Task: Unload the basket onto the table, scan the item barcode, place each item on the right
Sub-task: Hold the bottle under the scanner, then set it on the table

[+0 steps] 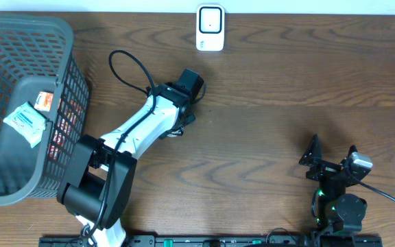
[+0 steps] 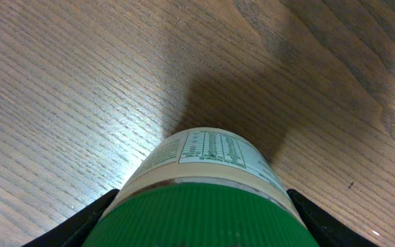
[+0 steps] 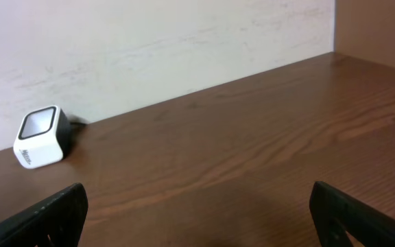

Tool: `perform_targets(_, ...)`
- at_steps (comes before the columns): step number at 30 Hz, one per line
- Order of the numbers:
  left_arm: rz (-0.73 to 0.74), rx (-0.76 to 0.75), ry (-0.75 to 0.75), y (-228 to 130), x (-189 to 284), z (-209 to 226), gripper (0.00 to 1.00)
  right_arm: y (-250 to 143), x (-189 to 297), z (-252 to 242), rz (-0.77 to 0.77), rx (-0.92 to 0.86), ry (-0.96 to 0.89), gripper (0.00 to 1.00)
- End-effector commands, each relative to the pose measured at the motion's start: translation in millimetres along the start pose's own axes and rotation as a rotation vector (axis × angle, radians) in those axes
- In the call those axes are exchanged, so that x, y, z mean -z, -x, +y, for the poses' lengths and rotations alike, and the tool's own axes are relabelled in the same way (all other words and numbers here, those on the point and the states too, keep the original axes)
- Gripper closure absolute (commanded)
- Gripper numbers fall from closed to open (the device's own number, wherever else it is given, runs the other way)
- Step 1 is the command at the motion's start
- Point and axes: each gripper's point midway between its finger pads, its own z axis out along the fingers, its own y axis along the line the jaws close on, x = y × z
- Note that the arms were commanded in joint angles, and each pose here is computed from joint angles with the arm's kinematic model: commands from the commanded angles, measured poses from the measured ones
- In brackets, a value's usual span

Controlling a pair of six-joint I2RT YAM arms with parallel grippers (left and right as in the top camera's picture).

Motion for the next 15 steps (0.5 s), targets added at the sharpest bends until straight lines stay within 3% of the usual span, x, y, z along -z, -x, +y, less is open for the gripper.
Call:
perform_targets(1,0.005,-0.011,0.011,-2,-3,1,0.32,0,0,-1,-0.003,-0.013,-0.005,0.01)
perform_targets(15,0.085,-0.021,0.027,-19,-28,-2,0.31,0,0,-1,-0.004,-0.013,-0.005,0.01)
